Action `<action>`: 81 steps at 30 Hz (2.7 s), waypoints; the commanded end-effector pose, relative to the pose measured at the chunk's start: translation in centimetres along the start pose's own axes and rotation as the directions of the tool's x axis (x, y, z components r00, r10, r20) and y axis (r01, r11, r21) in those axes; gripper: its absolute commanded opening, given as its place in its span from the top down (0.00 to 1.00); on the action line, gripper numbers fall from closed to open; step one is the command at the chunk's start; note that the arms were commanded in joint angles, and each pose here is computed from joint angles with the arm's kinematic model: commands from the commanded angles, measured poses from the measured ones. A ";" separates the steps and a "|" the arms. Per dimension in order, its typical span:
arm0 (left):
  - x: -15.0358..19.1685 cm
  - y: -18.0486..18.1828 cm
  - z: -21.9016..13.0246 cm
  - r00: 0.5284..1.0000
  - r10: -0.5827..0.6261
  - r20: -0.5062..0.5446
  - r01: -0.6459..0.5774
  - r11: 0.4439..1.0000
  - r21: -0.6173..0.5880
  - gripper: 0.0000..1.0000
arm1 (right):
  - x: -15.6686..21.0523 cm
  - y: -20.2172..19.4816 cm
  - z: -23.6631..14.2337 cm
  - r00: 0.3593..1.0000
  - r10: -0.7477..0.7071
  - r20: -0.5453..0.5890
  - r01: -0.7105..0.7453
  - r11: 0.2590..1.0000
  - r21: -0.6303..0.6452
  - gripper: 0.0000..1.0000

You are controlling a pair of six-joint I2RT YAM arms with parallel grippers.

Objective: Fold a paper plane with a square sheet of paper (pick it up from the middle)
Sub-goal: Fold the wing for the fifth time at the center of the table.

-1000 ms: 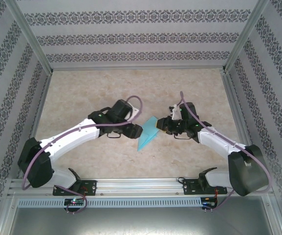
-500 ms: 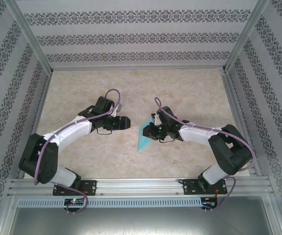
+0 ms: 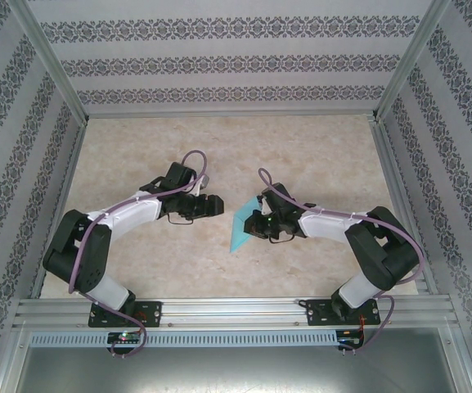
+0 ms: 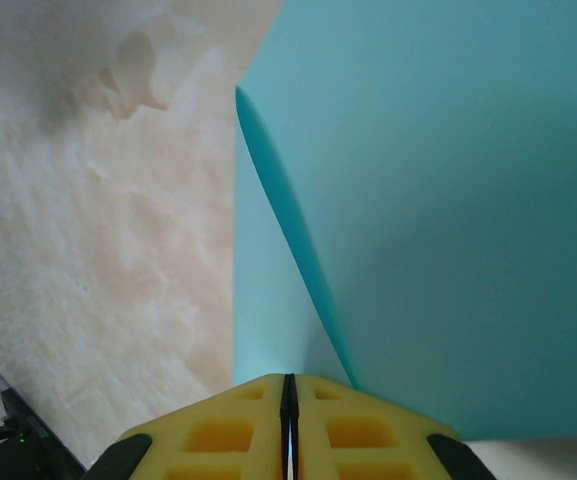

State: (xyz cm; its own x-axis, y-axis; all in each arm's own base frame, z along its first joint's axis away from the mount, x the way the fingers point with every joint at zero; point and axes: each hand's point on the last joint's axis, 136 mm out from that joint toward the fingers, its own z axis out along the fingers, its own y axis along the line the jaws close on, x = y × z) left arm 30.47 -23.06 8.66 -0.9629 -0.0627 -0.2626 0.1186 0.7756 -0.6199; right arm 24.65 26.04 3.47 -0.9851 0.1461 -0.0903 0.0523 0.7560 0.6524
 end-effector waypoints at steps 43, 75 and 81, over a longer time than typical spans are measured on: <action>-0.2 -4.4 8.5 0.993 -0.115 0.008 0.114 0.987 0.112 0.61 | 1.1 -5.3 1.2 0.999 0.035 -0.002 -0.035 0.999 -0.006 0.96; 1.7 -5.9 8.3 0.997 0.004 -0.081 0.002 0.997 0.080 0.87 | 0.5 -5.2 1.0 0.999 0.035 0.013 -0.035 0.999 -0.012 0.97; 1.6 -4.3 7.5 0.993 0.095 -0.077 -0.101 0.992 -0.076 0.90 | 0.5 -5.2 0.9 0.999 0.033 0.011 -0.033 0.999 -0.014 0.97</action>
State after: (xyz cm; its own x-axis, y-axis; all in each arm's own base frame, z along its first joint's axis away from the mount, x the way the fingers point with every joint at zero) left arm 30.84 -32.06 5.24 -0.9743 -0.0163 -0.2247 0.1323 0.7658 -0.6294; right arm 24.81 24.34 1.54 -0.9798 0.1703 -0.1052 0.0423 0.6899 0.7227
